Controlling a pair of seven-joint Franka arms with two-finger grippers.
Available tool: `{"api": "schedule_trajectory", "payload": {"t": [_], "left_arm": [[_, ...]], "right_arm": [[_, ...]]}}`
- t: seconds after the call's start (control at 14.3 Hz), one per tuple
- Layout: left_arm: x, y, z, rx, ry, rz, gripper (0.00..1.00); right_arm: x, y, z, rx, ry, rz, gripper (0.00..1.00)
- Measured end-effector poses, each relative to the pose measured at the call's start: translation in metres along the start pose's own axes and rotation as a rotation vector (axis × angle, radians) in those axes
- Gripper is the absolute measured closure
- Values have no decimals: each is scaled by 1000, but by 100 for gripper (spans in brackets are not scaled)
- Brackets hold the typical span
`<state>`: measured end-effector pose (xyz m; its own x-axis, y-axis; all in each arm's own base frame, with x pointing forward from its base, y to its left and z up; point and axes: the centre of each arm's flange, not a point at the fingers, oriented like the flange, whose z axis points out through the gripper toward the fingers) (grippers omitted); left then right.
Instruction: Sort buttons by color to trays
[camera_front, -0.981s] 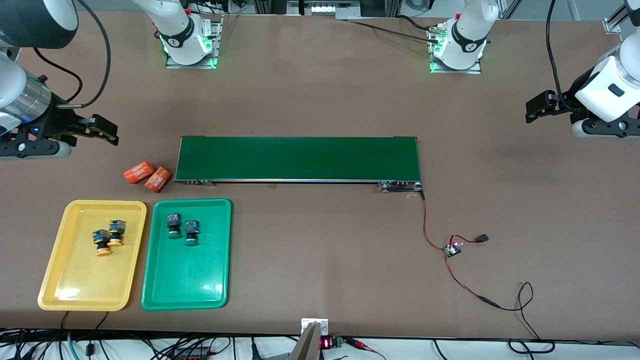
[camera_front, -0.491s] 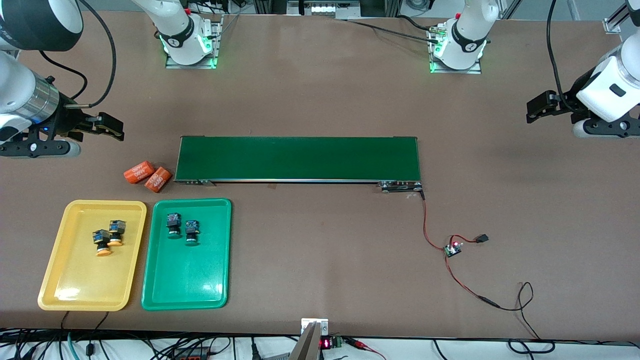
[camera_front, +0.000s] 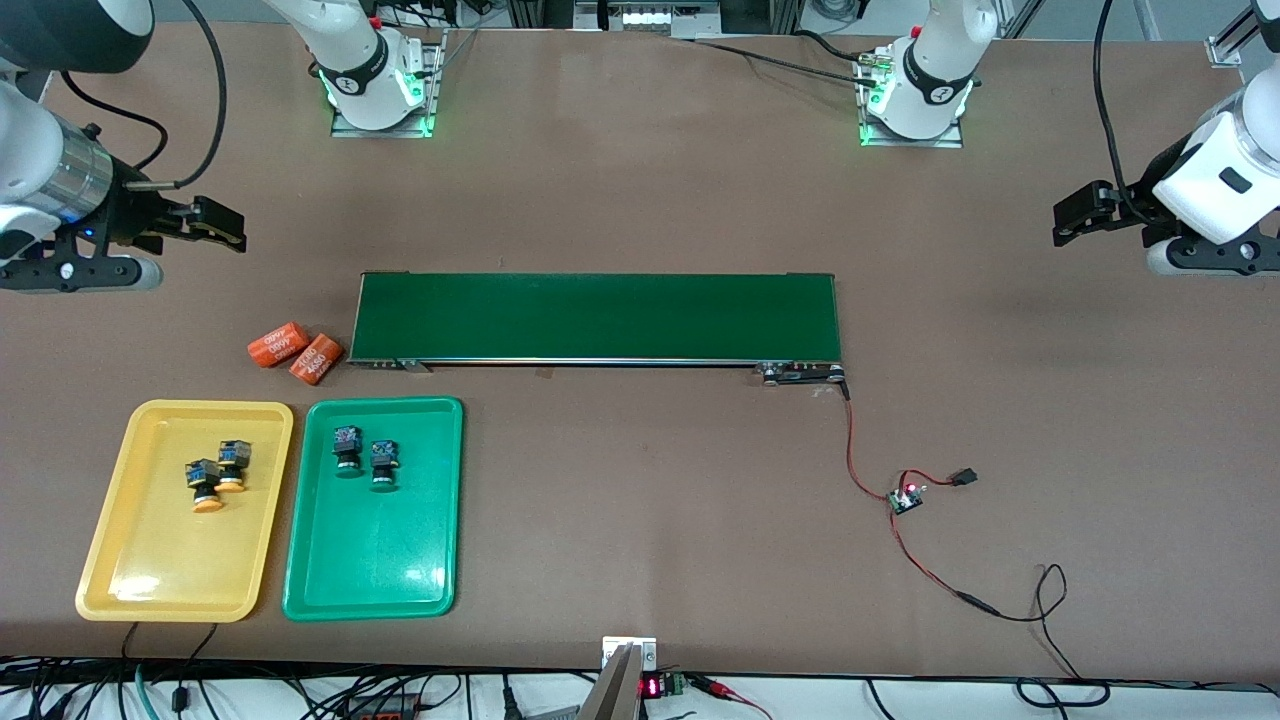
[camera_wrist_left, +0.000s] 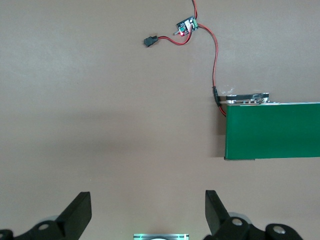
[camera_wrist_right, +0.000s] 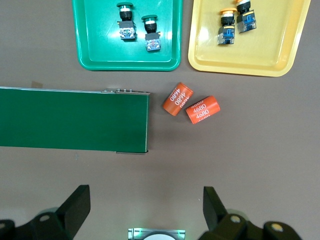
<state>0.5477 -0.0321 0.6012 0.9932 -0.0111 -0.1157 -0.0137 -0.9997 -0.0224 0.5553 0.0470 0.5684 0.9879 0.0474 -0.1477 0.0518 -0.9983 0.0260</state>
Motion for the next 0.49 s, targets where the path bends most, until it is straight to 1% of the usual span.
{"api": "schedule_trajectory", "payload": {"t": [0.49], "left_arm": [[-2,0,-4,0,7,1,0]], "right_arm": [[0,-5,1,-1,-3,-3,0]]}}
